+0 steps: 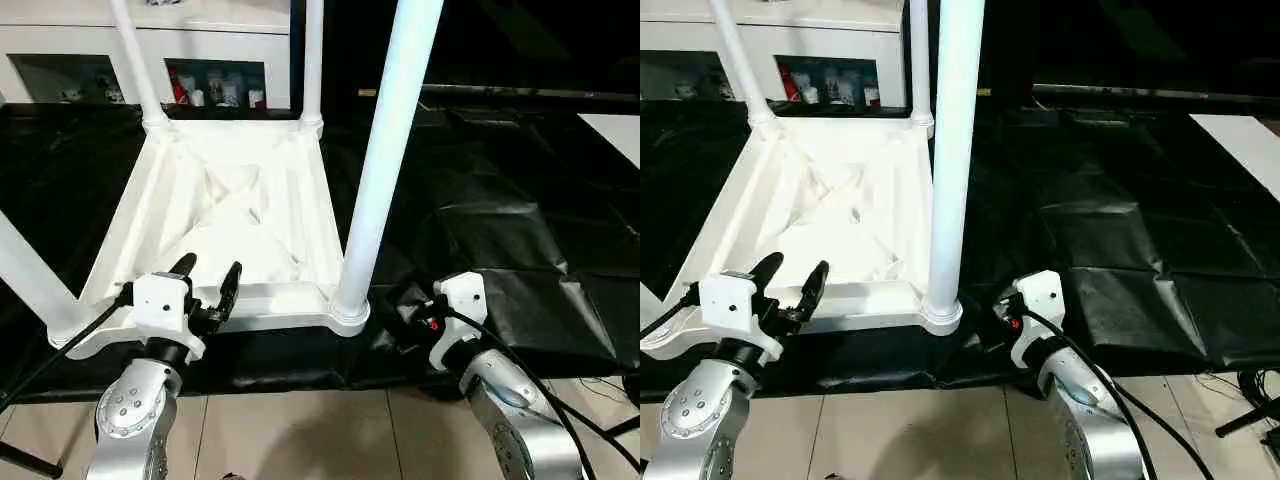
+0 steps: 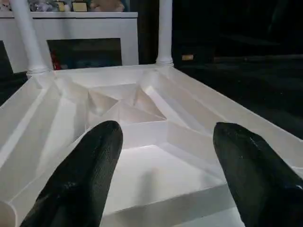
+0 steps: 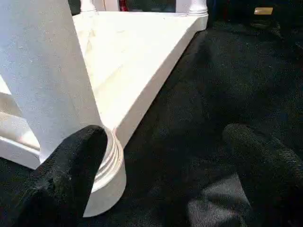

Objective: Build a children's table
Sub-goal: Rotate leg to tighten

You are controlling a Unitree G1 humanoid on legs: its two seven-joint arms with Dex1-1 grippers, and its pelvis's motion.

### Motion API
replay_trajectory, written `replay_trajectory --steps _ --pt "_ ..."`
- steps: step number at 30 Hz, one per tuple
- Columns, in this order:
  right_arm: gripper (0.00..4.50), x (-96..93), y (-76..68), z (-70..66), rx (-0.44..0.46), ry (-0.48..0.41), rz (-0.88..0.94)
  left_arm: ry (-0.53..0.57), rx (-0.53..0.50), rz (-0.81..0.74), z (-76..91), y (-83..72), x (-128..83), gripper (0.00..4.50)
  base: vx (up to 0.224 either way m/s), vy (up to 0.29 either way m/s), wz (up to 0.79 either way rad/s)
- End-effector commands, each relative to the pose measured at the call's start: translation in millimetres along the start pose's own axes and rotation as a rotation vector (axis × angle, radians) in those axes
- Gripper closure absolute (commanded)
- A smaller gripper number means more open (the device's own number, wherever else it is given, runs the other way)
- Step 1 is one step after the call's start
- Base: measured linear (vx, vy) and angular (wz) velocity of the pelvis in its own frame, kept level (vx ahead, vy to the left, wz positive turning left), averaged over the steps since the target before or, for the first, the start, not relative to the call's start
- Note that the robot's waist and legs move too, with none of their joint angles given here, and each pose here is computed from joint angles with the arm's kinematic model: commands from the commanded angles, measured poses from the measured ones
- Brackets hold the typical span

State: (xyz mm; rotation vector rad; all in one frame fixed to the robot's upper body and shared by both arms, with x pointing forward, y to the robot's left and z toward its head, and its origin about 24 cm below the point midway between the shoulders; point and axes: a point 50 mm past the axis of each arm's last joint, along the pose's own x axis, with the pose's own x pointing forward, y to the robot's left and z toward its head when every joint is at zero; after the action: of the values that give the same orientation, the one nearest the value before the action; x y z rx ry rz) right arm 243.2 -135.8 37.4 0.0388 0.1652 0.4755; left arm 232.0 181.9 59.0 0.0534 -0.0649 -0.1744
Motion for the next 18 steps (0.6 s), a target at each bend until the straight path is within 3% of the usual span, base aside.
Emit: replay_trajectory --steps 1,7,14,18 --pt "0.16 1.9 -1.4 -0.7 -0.017 0.007 0.007 0.008 0.001 0.001 -1.4 -0.4 1.9 0.97 0.000 0.000 0.00" --pt "0.16 3.0 -2.0 -1.5 -0.021 0.010 0.010 0.013 0.009 0.003 -2.6 -0.5 2.1 0.97 -0.036 0.009 0.00" --pt "0.16 4.2 -0.5 -2.3 -0.022 0.007 0.020 0.007 0.003 0.003 -2.8 1.2 0.7 0.97 -0.129 0.022 -0.04" --pt "0.16 3.8 0.9 -3.8 -0.012 0.005 0.043 0.008 0.006 0.010 -4.0 3.4 -1.8 0.97 0.034 -0.060 -0.06"
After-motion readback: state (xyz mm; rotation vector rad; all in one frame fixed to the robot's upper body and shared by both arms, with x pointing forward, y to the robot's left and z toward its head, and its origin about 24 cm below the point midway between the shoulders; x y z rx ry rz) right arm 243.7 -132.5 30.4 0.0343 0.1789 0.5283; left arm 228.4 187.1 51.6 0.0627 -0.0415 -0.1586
